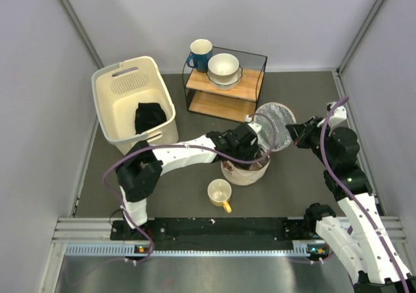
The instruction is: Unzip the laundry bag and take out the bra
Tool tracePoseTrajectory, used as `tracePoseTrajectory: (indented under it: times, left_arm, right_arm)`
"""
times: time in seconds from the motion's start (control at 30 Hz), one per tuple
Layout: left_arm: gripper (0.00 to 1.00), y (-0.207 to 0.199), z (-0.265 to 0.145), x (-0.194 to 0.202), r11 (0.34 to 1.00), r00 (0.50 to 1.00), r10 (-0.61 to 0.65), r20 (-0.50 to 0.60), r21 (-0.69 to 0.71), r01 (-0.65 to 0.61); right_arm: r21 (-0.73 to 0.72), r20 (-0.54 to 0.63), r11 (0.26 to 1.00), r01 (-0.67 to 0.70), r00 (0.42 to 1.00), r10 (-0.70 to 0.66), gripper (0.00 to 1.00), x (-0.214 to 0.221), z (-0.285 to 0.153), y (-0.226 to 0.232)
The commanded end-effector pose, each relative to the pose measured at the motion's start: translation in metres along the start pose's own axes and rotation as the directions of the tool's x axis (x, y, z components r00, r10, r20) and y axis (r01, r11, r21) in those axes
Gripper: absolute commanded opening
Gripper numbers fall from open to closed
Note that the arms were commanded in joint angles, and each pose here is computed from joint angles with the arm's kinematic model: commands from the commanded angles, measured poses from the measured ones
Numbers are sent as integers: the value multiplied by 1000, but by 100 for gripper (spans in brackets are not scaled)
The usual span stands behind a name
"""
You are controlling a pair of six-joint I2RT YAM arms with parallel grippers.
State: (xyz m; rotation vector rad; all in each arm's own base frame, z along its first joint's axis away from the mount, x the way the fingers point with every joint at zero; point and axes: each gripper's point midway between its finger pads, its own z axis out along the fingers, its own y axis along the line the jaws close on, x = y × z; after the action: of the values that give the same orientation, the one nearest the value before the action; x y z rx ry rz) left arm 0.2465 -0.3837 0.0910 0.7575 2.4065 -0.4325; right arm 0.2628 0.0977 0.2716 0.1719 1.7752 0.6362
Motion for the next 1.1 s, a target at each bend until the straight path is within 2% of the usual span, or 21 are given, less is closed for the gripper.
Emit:
tracePoseTrajectory:
  times: [0.0,0.1,0.17,0.27,0.3,0.33,0.37,0.5,0.73,1.07]
  left_arm:
    - [72,7,18,8,999,1000,-12,-18,-44,11]
    - [70,6,30,19,999,999,-16,-48,-39,14]
    - [66,7,35,23,999,998,-17,-61,-39,15]
    - [45,7,37,28,999,997,-18,-73,-36,15]
    - [19,7,36,30,999,997,-16,-77,-34,14]
    - [7,7,36,30,999,997,-17,-80,-31,15]
    - [0,7,33,31,999,996,-14,-89,-31,11]
    - [0,2,5,11,1000,998,6,-57,-7,-6]
    - [0,-25,-85,-50,989,993,-3,119,150,-15]
    - [0,-44,-140,-87,960,969,-75,237,278,6]
  right_arm:
    - [-30,49,1000,6,999,-5,0,-14,0,8]
    - [-27,49,1000,6,999,-5,0,-14,0,8]
    - [-25,53,1000,6,999,-5,0,-16,0,8]
    - [-20,59,1000,9,998,-8,0,-18,-1,7]
    - [-17,57,1000,10,998,-9,0,-17,-1,7]
    - [-9,62,1000,10,998,-9,0,-18,-1,5]
    - [-10,61,1000,13,998,-12,0,-19,-1,6]
    - [0,60,1000,25,998,-25,0,-20,-1,4]
    - [36,51,999,24,998,-26,0,-15,2,-4]
    - [48,48,999,6,999,-8,0,-9,-1,-8]
